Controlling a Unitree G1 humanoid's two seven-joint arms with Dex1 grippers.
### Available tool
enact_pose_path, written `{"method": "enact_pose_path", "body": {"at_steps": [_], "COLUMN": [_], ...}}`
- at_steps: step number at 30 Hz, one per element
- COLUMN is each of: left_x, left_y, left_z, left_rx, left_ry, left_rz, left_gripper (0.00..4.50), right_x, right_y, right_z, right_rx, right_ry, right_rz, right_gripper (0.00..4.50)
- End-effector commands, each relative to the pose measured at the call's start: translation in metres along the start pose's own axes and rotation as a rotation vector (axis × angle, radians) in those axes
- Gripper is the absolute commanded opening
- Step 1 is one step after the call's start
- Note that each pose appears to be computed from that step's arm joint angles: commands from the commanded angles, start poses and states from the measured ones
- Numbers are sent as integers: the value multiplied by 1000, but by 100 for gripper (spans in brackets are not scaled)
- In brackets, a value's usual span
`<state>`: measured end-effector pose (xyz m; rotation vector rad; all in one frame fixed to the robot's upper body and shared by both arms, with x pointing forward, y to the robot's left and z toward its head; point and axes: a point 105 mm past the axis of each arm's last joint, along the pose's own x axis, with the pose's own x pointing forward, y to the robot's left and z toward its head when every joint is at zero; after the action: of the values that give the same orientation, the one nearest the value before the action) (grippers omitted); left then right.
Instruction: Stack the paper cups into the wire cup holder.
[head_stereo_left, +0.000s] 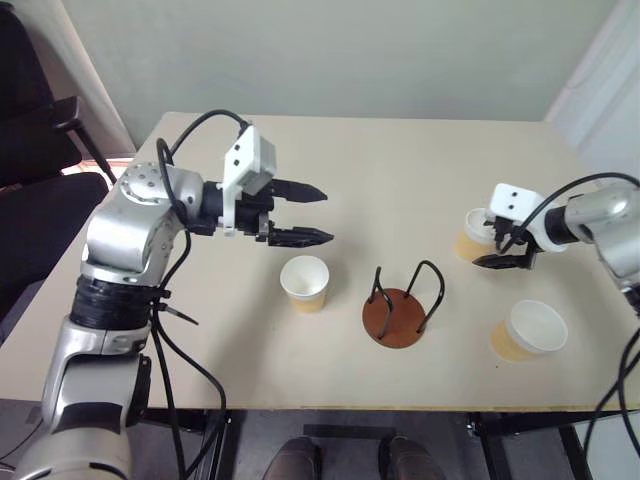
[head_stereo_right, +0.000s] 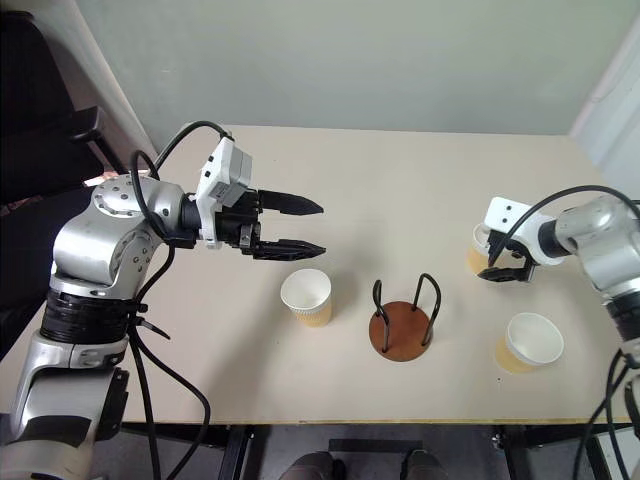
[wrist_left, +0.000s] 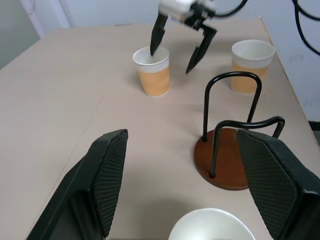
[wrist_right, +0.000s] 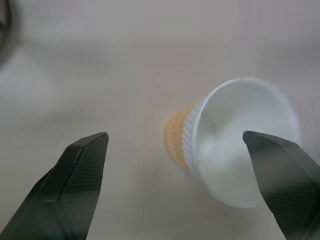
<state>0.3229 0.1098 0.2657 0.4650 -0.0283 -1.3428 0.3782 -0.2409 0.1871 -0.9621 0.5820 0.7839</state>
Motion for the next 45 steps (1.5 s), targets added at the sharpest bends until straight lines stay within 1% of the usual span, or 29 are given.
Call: {"method": "enact_pose_path", "body": {"at_steps": [1,2,3,4,6,8,9,11,12,13,15,18,20,23,25,27,32,38,43,44,45], "left_x": [2,2,3,3,2,1,0,-2,-3,-4,-5,-6,-5,-3,0,2,0,-4,-5,-6,-6], "left_y": [-3,-3,-3,-3,-3,-4,-5,-8,-10,-12,-17,-25,-28,-31,-34,-34,-34,-34,-34,-34,-35], "left_z": [6,6,6,6,3,2,1,0,-1,-1,-3,-5,-6,-7,-5,-3,1,-2,-4,-5,-7], "left_rx": [51,54,56,59,67,68,70,70,68,67,64,61,63,61,60,64,70,72,73,72,72], "left_ry": [1,2,3,7,25,32,38,48,53,58,67,77,84,87,81,79,83,92,97,98,104], "left_rz": [-17,-20,-22,-27,-37,-49,-60,-82,-97,-112,-148,-197,-220,-240,-255,-258,-261,-258,-254,-253,-253], "left_gripper": [371,371,371,371,371,371,371,371,371,371,371,371,371,371,371,371,371,371,371,371,371], "right_x": [0,1,2,2,-1,-5,-10,-24,-34,-45,-69,-106,-123,-138,-138,-133,-114,-94,-80,-76,-74], "right_y": [-11,-12,-12,-12,-11,-11,-11,-10,-8,-6,7,35,52,75,87,94,101,112,123,123,122], "right_z": [1,3,3,5,6,6,8,16,22,29,53,97,121,148,158,159,152,143,142,142,142], "right_rx": [-53,-56,-58,-64,-73,-79,-87,-109,-128,-152,-203,-304,-354,-429,-463,-473,-493,-526,-545,-548,-552], "right_ry": [33,29,27,22,15,12,5,-18,-33,-49,-111,-214,-270,-329,-346,-342,-311,-281,-280,-277,-274], "right_rz": [-28,-26,-25,-21,-19,-19,-20,-20,-16,-9,37,115,159,226,263,285,321,373,412,412,403], "right_gripper": [360,326,302,260,196,123,94,21,5,5,5,5,5,5,5,5,5,5,5,33,43]}}
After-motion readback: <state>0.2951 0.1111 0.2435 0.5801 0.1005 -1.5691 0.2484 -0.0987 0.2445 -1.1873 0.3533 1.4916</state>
